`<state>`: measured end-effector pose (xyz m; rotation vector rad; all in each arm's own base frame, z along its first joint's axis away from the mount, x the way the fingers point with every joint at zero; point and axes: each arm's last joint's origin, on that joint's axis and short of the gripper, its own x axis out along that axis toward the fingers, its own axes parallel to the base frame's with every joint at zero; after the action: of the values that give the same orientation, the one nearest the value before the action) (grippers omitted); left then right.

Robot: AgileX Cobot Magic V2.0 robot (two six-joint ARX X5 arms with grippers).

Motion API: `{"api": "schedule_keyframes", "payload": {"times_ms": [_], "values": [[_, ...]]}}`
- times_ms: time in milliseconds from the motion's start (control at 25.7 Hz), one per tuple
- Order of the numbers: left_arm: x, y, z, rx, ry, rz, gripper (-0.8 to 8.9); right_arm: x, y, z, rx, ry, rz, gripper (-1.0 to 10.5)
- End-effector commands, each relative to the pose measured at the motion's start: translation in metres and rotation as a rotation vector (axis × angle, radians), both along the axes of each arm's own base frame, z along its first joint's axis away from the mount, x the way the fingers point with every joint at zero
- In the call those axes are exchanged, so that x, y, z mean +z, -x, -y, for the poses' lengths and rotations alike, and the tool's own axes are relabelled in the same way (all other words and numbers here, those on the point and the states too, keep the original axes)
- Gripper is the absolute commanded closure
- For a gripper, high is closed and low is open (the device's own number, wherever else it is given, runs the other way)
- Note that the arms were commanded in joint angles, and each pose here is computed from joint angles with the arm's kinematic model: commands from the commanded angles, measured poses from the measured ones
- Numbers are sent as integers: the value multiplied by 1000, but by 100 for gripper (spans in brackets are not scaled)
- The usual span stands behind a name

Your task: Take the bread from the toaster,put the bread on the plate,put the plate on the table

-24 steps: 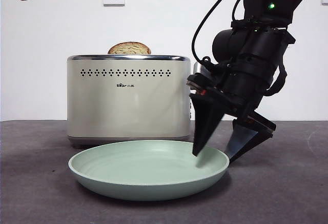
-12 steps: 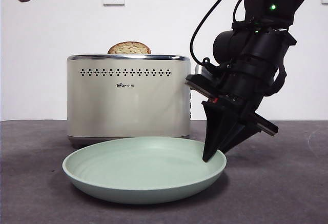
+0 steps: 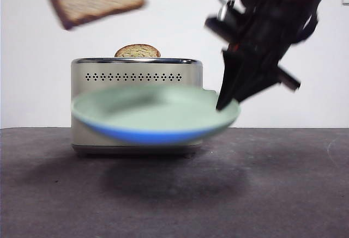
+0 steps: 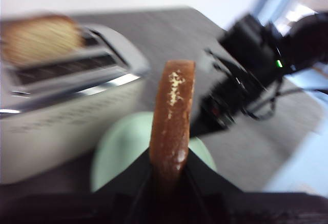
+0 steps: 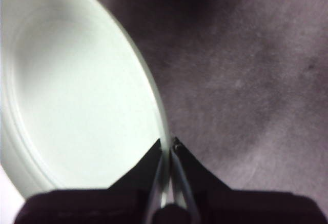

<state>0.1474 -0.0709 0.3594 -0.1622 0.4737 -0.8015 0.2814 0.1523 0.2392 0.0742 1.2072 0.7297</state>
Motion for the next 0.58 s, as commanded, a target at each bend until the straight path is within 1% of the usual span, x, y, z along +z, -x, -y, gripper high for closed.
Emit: {"api": "schedule_keyframes", "payload": {"times_ms": [39,156,311,428,583], "values": [[-7,-15,9,-113,67,-85,821,12,9,5,-6,-14,9,962],[-19,-34,19,-201,105,-177,821,25,18,9,-7,-23,30,962],[-37,-58,31,-280,139,-285,821,37,28,14,-7,-32,50,962],[-56,-80,41,-319,161,-375,821,44,35,17,-5,-36,55,962],[-83,-99,54,-314,141,-478,821,44,38,18,-5,-23,30,962]]}}
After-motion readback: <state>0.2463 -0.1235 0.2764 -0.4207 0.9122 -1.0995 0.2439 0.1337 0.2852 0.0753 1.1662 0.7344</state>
